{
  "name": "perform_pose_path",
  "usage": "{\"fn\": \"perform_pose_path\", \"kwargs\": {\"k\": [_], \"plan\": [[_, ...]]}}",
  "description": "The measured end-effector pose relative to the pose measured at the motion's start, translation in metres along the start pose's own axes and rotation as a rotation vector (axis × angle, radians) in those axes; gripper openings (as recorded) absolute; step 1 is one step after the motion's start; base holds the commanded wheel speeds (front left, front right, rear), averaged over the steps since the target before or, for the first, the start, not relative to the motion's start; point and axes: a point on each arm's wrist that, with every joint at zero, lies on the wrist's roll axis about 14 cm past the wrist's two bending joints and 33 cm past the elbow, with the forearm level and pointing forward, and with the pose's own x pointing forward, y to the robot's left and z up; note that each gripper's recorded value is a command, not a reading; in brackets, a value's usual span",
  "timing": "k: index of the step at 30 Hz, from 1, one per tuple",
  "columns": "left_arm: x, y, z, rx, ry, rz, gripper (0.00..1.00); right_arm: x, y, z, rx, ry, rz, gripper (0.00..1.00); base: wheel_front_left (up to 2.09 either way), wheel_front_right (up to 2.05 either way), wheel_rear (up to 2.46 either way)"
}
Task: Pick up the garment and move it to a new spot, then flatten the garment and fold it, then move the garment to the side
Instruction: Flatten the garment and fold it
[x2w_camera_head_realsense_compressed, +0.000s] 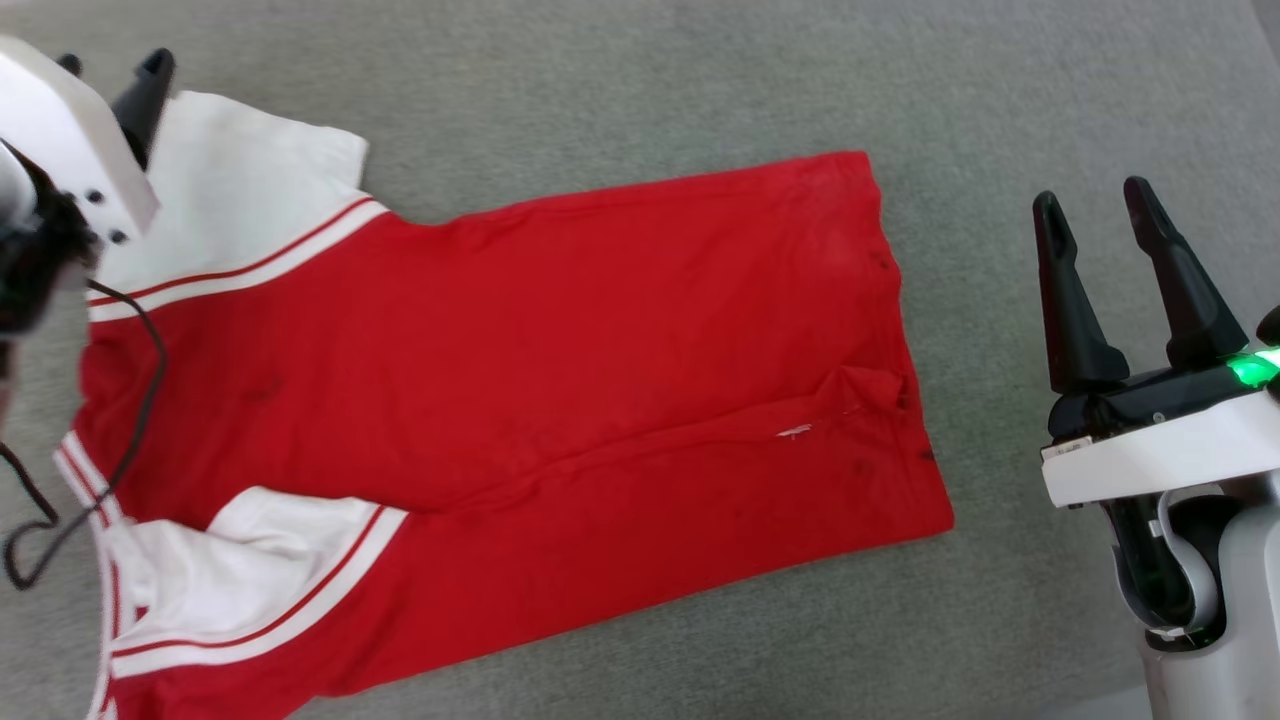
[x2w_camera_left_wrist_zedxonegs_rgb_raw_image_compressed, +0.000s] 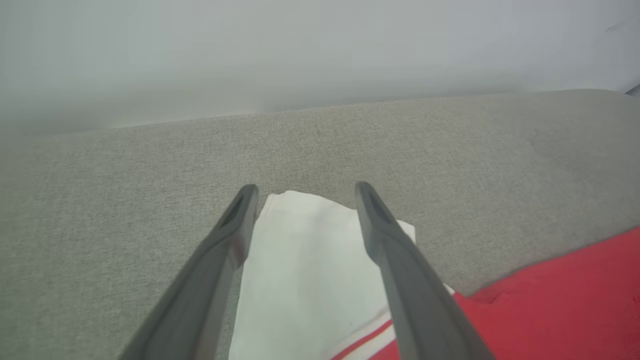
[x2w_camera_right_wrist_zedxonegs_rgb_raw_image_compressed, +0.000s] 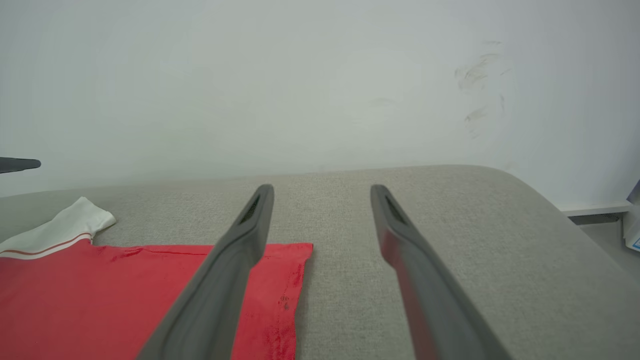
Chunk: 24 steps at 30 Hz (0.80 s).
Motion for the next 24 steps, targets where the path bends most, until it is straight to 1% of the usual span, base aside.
{"fn": "perform_pose_path", "kwargs": {"k": [3, 5, 8, 10, 13, 18, 19, 20, 21, 24], "plan": [[0.018, -0.001, -0.013, 0.031, 0.137, -0.014, 1.00, -0.001, -0.009, -0.007, -0.005, 0.017, -0.026, 1.00, 0.00, 0.00, 0.00], [0.027, -0.001, -0.023, 0.032, 0.222, -0.017, 1.00, -0.002, -0.013, -0.013, -0.008, 0.033, -0.039, 1.00, 0.00, 0.00, 0.00], [0.035, 0.007, -0.038, 0.045, 0.348, 0.008, 1.00, -0.003, -0.018, -0.019, -0.012, 0.049, -0.053, 1.00, 0.00, 0.00, 0.00], [0.040, 0.015, -0.045, 0.043, 0.408, 0.037, 1.00, -0.002, -0.020, -0.023, -0.014, 0.059, -0.061, 1.00, 0.00, 0.00, 0.00], [0.047, 0.019, -0.067, 0.038, 0.504, 0.048, 1.00, -0.002, -0.024, -0.031, -0.013, 0.081, -0.071, 1.00, 0.00, 0.00, 0.00], [0.056, 0.020, -0.087, -0.006, 0.587, 0.059, 1.00, -0.003, -0.026, -0.045, 0.000, 0.120, -0.078, 1.00, 0.00, 0.00, 0.00], [0.057, 0.020, -0.089, -0.014, 0.598, 0.059, 0.86, -0.003, -0.026, -0.047, 0.000, 0.126, -0.079, 1.00, 0.00, 0.00, 0.00], [0.058, 0.020, -0.091, -0.030, 0.601, 0.058, 0.39, -0.004, -0.026, -0.048, 0.005, 0.132, -0.079, 1.00, 0.00, 0.00, 0.00], [0.059, 0.019, -0.093, -0.048, 0.606, 0.057, 0.00, -0.004, -0.026, -0.050, 0.011, 0.137, -0.079, 1.00, 0.00, 0.00, 0.00], [0.058, 0.020, -0.095, -0.083, 0.609, 0.059, 0.00, -0.004, -0.026, -0.050, 0.021, 0.142, -0.074, 1.00, 0.00, 0.00, 0.00]]}}
